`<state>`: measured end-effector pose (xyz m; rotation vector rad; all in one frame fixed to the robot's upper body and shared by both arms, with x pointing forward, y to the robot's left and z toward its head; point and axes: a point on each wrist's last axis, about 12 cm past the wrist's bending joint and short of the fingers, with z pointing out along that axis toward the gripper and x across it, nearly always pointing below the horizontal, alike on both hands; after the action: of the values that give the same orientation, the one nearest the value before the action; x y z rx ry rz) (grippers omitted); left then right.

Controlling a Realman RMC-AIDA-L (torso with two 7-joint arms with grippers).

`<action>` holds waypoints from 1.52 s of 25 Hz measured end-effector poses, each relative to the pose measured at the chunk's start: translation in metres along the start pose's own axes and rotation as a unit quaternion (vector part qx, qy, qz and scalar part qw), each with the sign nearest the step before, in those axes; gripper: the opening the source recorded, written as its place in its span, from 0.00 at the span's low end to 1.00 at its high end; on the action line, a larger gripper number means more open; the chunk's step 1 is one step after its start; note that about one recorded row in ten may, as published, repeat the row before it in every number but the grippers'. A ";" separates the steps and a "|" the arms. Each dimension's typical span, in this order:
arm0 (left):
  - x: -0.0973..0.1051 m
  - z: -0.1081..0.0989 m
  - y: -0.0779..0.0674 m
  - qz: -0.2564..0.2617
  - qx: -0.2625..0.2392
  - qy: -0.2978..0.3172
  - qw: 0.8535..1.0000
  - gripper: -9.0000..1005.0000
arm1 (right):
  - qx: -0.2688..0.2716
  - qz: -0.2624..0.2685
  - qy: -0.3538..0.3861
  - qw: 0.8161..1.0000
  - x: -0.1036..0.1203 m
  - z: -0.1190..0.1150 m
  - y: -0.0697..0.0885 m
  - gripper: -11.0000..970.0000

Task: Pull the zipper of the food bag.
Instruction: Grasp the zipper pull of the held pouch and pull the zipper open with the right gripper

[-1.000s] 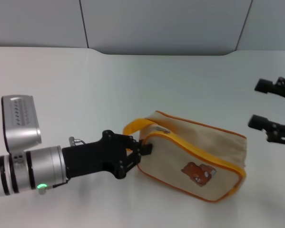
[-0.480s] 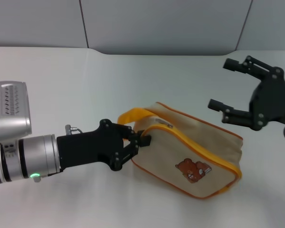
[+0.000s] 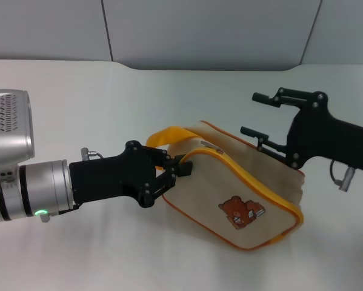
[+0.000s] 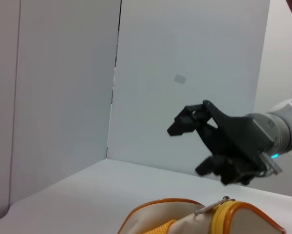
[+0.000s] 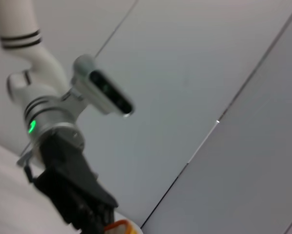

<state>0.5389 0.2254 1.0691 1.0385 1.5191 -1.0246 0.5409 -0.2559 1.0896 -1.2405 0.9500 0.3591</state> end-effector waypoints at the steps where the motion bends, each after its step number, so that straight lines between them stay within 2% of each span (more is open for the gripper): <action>1: 0.000 0.000 0.000 0.000 0.000 0.000 1.000 0.07 | 0.000 0.000 0.000 1.000 0.000 0.000 0.000 0.69; 2: 0.000 0.000 0.000 0.000 0.000 -0.001 1.000 0.07 | 0.000 -0.008 -0.001 1.000 0.000 0.002 0.001 0.69; 8: -0.002 0.001 0.001 0.002 0.002 -0.003 1.000 0.07 | 0.000 -0.070 -0.005 0.998 0.002 0.011 0.007 0.50; 10: -0.004 0.002 0.002 0.003 0.003 -0.003 1.000 0.07 | 0.000 -0.094 -0.003 0.996 0.003 0.016 0.009 0.50; 15: -0.007 0.001 0.005 0.005 0.000 -0.003 1.000 0.07 | -0.010 -0.117 0.008 0.993 0.007 0.023 0.014 0.50; 29: -0.015 0.000 0.012 0.011 -0.010 -0.003 1.000 0.08 | -0.025 -0.116 -0.006 0.993 0.006 0.034 0.022 0.51; 38: -0.015 -0.004 0.013 0.007 -0.019 -0.004 1.000 0.08 | -0.016 -0.109 -0.010 0.994 0.004 0.029 0.024 0.50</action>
<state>0.5529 0.2310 1.0827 1.0147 1.5169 -0.9854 0.5385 -0.2224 1.0713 -1.3542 0.7845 0.2146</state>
